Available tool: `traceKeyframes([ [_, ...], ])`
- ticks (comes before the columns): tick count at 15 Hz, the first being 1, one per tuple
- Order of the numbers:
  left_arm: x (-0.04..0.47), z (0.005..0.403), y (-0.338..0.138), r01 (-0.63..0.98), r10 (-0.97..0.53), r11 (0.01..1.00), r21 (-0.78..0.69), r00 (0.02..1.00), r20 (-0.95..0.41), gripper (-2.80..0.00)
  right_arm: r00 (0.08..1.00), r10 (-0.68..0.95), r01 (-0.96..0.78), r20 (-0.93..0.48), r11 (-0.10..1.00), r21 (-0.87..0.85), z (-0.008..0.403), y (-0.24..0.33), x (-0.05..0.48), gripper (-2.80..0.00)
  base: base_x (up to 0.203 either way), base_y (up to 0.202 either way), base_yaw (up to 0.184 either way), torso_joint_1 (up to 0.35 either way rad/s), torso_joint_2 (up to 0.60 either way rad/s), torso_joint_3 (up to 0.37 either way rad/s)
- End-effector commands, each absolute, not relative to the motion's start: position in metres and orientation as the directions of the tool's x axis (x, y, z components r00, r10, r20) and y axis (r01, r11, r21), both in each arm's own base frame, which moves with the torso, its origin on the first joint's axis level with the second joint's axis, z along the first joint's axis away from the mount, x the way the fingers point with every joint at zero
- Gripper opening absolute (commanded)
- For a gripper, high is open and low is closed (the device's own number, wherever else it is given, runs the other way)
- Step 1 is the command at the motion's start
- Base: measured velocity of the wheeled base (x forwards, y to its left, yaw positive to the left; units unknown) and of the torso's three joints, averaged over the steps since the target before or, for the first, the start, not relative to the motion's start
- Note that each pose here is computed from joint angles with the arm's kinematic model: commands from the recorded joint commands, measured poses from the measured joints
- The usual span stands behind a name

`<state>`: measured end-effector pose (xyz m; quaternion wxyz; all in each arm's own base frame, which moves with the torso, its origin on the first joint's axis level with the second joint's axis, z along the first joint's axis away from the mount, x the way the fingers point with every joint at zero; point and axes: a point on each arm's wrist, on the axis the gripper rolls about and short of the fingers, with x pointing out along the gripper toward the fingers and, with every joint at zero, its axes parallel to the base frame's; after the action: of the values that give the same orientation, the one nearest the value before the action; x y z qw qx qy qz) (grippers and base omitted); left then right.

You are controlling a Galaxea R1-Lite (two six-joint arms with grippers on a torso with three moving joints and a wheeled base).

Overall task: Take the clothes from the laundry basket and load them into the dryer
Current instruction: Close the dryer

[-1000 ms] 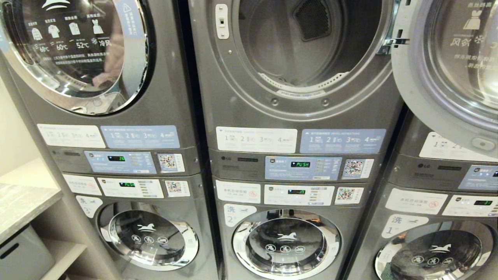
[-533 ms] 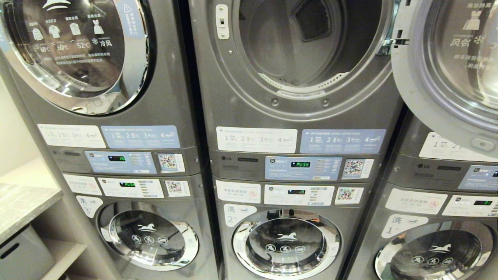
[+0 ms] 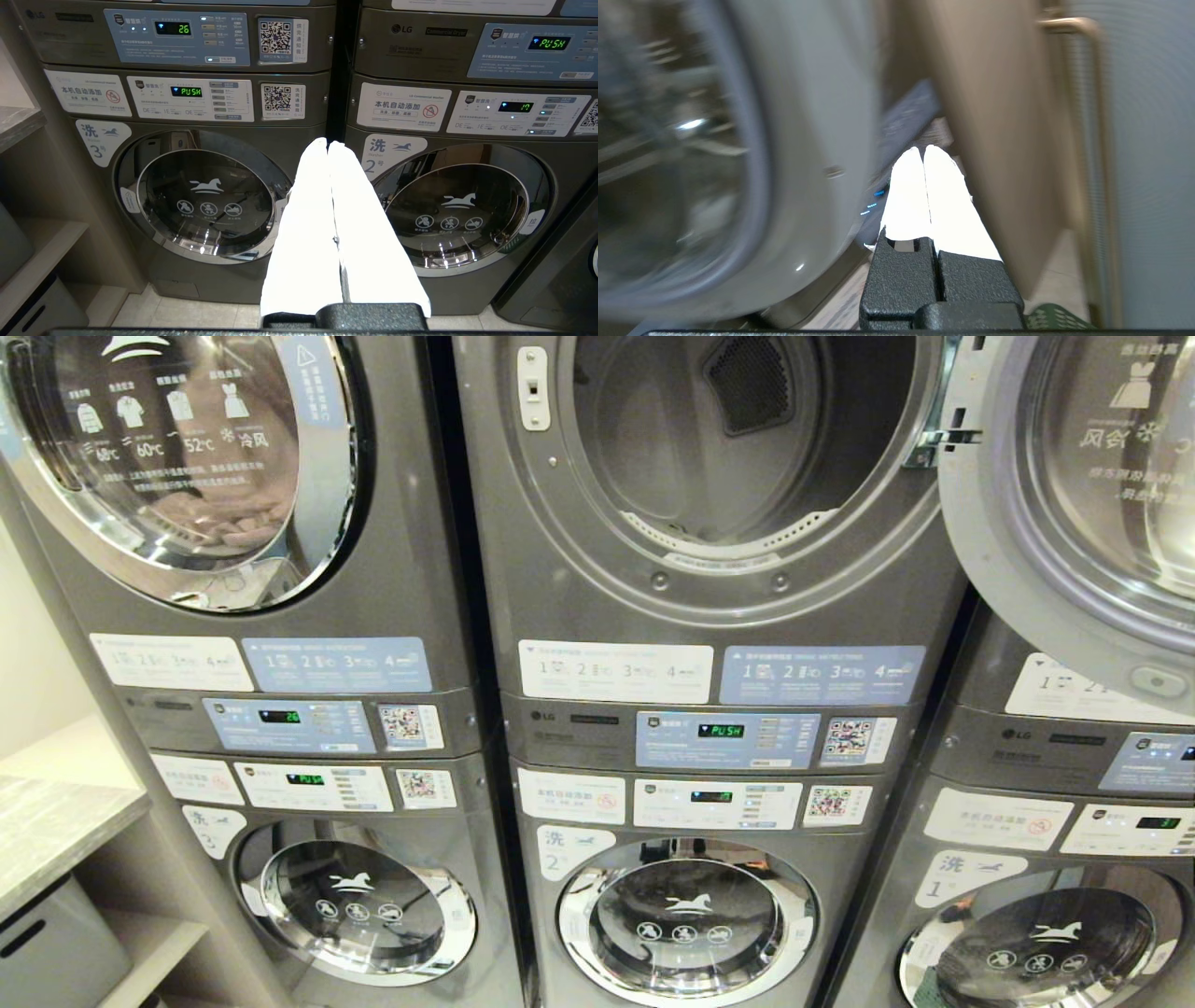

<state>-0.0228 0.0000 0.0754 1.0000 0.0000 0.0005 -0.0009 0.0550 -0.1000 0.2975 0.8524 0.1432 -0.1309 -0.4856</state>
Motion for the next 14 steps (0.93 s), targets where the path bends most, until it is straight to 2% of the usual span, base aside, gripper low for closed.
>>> traceKeyframes([
  [1, -0.023, 0.075, 0.0, 0.002, -0.002, 1.0, 0.0, 1.0, 0.0, -2.8, 0.462, -0.885, 0.811, 0.055, 0.447, 0.377, 0.295, -0.11, 0.059, -2.8, 0.0, 0.0, 0.0, 0.0, 0.0, 0.0],
  [5, -0.023, 0.075, 0.0, 0.002, -0.002, 1.0, 0.0, 1.0, -0.002, -2.8, 0.424, -0.905, 0.835, -0.018, 0.383, 0.395, 0.289, -0.137, 0.072, -2.8, 0.0, 0.0, 0.0, 0.0, 0.0, 0.0],
  [10, -0.023, 0.075, 0.0, 0.002, -0.002, 1.0, 0.0, 1.0, -0.002, -2.8, 0.45, -0.891, 0.83, -0.061, 0.391, 0.397, 0.284, -0.156, 0.082, -2.8, 0.0, 0.0, 0.0, 0.0, 0.0, 0.0],
  [14, -0.023, 0.075, 0.0, 0.002, -0.002, 1.0, 0.0, 1.0, 0.0, -2.8, 0.533, -0.846, 0.776, -0.002, 0.488, 0.399, 0.287, -0.168, 0.091, -2.8, 0.0, 0.0, 0.0, 0.0, 0.0, 0.0],
])
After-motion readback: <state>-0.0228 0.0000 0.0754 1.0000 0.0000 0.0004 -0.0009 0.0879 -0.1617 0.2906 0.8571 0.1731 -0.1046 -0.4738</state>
